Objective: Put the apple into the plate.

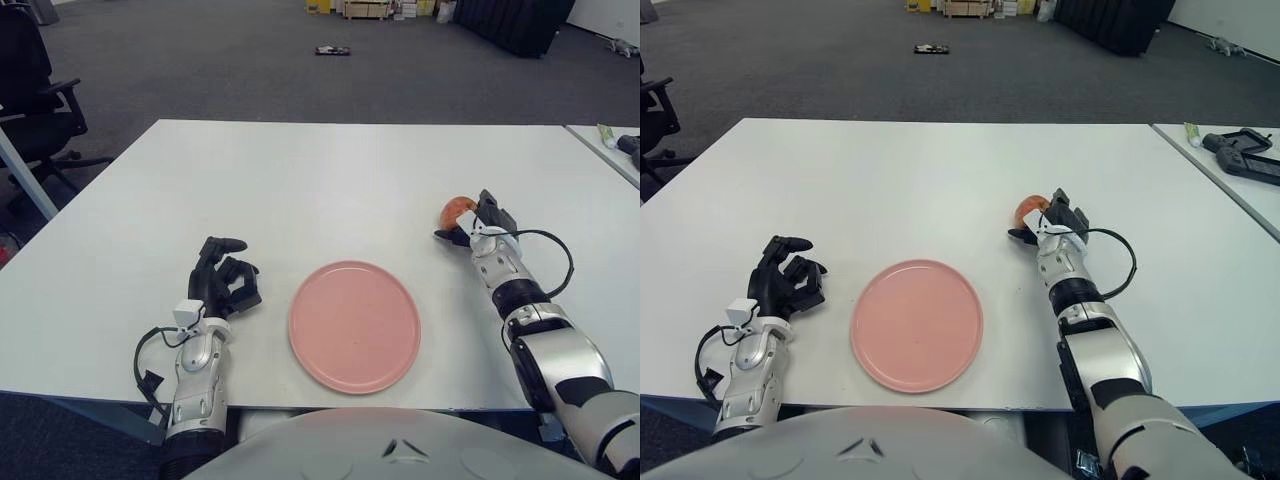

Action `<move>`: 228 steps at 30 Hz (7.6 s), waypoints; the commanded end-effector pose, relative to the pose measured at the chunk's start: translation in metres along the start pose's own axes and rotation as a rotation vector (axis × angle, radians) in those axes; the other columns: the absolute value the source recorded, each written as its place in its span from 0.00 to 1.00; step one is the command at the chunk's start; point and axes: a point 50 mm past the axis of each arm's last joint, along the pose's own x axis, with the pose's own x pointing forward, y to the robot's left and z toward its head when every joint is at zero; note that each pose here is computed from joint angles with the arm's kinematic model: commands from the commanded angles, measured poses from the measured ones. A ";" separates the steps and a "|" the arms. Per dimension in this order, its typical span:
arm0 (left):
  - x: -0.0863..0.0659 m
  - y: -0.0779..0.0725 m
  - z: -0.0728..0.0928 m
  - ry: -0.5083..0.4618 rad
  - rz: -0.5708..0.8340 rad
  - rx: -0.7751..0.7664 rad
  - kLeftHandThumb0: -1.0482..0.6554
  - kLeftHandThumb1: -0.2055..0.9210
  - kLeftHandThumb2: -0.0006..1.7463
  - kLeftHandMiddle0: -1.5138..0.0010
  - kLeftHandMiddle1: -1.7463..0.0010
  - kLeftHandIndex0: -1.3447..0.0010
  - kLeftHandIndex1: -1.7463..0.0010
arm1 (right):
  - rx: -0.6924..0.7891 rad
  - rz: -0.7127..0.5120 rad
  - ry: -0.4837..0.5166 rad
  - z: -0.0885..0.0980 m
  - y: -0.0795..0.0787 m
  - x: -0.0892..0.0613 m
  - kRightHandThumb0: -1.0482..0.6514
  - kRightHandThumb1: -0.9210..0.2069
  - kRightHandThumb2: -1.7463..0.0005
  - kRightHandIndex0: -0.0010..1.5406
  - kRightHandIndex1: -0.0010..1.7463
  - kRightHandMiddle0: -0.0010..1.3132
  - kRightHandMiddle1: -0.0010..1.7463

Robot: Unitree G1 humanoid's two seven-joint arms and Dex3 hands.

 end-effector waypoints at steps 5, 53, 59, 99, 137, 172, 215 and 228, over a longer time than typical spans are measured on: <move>-0.001 -0.001 -0.002 0.019 0.006 0.002 0.61 0.42 0.80 0.58 0.00 0.69 0.00 | -0.055 0.022 -0.002 0.008 0.008 0.002 0.21 0.48 0.59 0.00 0.00 0.00 0.00; -0.007 0.003 -0.003 0.018 0.022 -0.021 0.61 0.44 0.78 0.59 0.00 0.70 0.00 | -0.043 -0.111 -0.058 0.007 0.010 0.000 0.61 0.68 0.14 0.50 0.96 0.37 1.00; -0.006 0.003 -0.003 0.018 0.019 -0.013 0.61 0.38 0.83 0.55 0.00 0.66 0.00 | -0.027 -0.128 -0.047 0.011 0.010 0.000 0.61 0.76 0.09 0.55 0.95 0.43 1.00; -0.001 0.004 -0.003 0.006 0.016 -0.012 0.61 0.40 0.81 0.56 0.00 0.68 0.00 | 0.156 -0.294 -0.193 0.035 -0.006 -0.002 0.61 0.80 0.06 0.56 0.96 0.46 1.00; 0.001 0.001 -0.004 0.011 0.018 -0.006 0.61 0.39 0.82 0.56 0.00 0.67 0.00 | 0.380 -0.098 -0.842 0.086 -0.036 -0.121 0.61 0.86 0.00 0.58 1.00 0.50 1.00; 0.004 -0.004 -0.005 0.005 0.004 0.001 0.61 0.35 0.85 0.53 0.00 0.65 0.00 | -0.012 0.643 -1.115 0.091 0.046 -0.173 0.61 0.87 0.00 0.58 1.00 0.51 0.99; 0.002 -0.002 -0.006 0.008 0.015 -0.010 0.61 0.40 0.81 0.57 0.00 0.67 0.00 | -0.517 0.697 -1.192 0.084 0.049 -0.183 0.03 0.22 0.71 0.00 0.01 0.00 0.01; 0.002 -0.001 -0.006 0.010 0.001 0.009 0.61 0.38 0.83 0.55 0.00 0.66 0.01 | -0.375 0.755 -1.247 0.086 0.013 -0.188 0.03 0.24 0.79 0.00 0.00 0.00 0.00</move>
